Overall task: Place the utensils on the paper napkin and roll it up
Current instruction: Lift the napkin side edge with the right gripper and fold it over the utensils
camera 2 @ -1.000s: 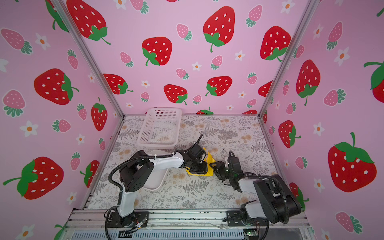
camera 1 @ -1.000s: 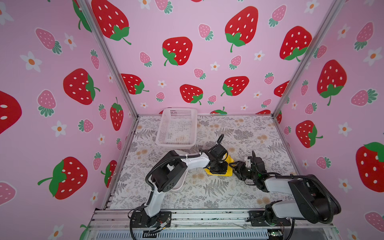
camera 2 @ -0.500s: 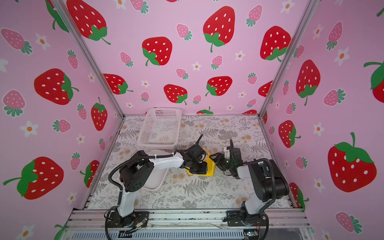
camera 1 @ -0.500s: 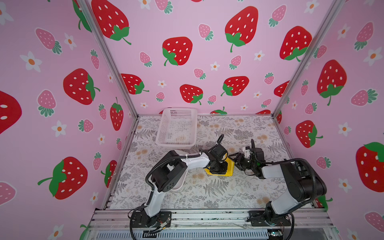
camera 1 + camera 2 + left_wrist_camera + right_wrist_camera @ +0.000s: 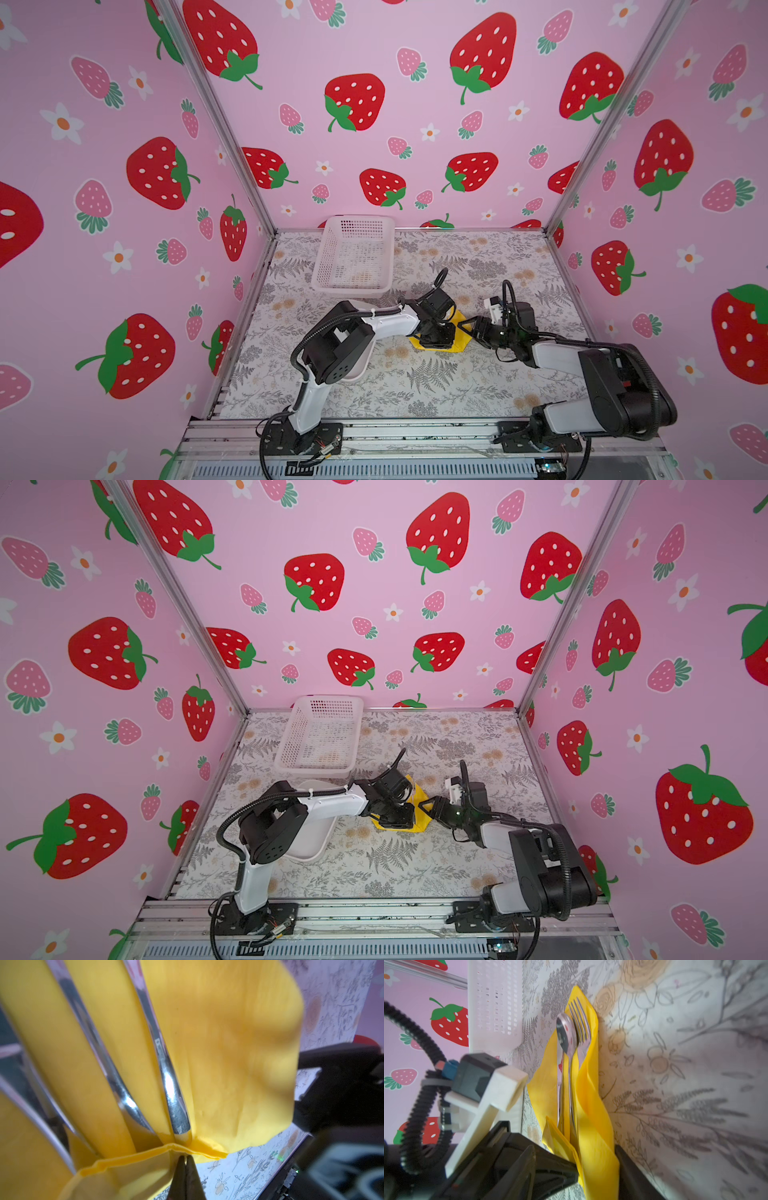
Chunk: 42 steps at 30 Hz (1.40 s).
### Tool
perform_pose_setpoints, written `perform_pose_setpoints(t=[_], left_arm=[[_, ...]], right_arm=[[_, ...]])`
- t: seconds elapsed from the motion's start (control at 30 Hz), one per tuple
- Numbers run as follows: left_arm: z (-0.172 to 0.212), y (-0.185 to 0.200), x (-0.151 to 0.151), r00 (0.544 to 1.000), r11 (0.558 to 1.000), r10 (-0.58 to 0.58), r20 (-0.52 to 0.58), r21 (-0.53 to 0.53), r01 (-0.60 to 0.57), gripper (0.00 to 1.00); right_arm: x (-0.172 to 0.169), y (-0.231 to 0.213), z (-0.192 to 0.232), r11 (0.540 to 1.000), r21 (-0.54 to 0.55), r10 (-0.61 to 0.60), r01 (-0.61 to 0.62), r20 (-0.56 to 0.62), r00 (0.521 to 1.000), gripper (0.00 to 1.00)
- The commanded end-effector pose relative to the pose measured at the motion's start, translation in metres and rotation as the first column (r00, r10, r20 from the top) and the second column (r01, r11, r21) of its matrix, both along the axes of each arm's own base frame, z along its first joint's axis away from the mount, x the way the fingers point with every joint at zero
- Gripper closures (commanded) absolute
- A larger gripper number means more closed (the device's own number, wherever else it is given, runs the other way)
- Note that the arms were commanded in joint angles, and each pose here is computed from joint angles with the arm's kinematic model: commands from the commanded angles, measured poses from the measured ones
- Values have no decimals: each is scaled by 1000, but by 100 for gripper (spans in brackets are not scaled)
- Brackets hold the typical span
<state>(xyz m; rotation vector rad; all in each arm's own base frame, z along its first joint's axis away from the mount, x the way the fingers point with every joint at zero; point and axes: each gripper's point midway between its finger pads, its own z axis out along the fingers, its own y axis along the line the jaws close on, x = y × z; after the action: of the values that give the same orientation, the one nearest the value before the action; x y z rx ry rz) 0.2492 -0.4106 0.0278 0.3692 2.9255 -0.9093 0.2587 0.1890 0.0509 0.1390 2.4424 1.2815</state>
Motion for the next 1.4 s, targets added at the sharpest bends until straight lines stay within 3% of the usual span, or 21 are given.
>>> perform_pose_setpoints(t=[0.0, 0.27, 0.5, 0.7, 0.97, 1.27, 1.37], left_arm=[[4, -6, 0, 1000, 1000, 0, -2, -18, 0, 100], [4, -6, 0, 1000, 1000, 4, -4, -16, -5, 100], [4, -6, 0, 1000, 1000, 6, -4, -16, -6, 100], [3, -7, 0, 1000, 1000, 4, -6, -19, -4, 100], [4, -7, -1, 1000, 1000, 3, -9, -21, -3, 100], [2, -6, -1, 1000, 1000, 3, -11, -17, -3, 100], [1, -7, -2, 1000, 1000, 1, -15, -18, -1, 100]], right_arm=[[-13, -2, -4, 1000, 13, 19, -19, -12, 1000, 42], [-15, 3, 3, 996, 90, -4, 8, -44, 999, 42], [-26, -3, -1, 982, 146, -101, 119, -128, 987, 42], [-22, -1, 9, 968, 203, -128, 148, -108, 986, 41], [11, 0, 15, 975, 158, -154, 157, -31, 988, 42], [4, -4, -2, 985, 92, -140, 145, -54, 989, 59], [-1, -4, -3, 988, 82, -129, 133, -49, 990, 60]])
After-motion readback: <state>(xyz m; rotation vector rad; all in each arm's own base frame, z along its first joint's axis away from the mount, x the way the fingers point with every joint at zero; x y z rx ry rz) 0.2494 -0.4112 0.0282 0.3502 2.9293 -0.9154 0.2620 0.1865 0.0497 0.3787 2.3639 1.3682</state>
